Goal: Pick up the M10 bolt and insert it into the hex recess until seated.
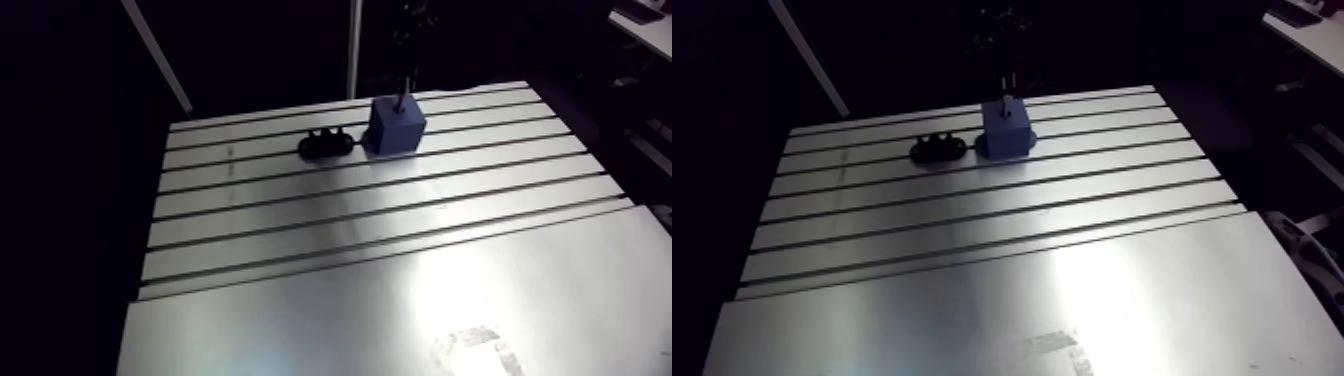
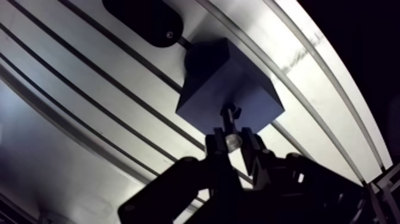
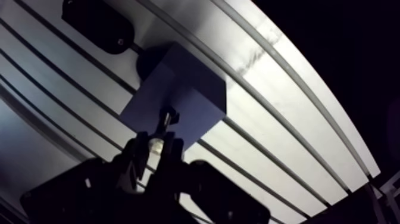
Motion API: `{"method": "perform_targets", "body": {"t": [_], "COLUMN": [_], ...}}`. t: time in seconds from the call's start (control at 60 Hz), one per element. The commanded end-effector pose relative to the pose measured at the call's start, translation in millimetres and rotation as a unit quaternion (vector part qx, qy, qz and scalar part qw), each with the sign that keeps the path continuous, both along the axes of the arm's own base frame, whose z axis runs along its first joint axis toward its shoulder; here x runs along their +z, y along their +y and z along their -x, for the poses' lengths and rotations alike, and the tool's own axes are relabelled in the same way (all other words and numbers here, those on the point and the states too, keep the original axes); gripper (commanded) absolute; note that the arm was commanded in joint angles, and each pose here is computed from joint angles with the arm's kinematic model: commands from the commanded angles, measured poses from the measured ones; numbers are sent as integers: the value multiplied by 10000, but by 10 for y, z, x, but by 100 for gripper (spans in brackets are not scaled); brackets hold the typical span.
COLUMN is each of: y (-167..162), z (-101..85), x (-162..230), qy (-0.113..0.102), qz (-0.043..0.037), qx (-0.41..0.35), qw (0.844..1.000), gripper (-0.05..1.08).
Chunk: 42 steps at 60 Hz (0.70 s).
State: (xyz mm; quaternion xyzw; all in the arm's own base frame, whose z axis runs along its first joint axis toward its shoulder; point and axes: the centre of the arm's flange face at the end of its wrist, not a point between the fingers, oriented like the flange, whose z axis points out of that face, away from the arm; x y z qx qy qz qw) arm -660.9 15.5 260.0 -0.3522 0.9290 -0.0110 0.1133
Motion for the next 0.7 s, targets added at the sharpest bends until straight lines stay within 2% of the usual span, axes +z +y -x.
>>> {"method": "perform_targets", "body": {"t": [0.017, 0.183, 0.7], "y": [0, 10, 16], "z": [11, 36, 56], "x": [-38, -35, -86], "qy": [-16, 84, 44], "qz": [6, -32, -26], "qx": [7, 41, 65], "qw": [10000, 10000, 10000], "gripper": [90, 90, 90]}}
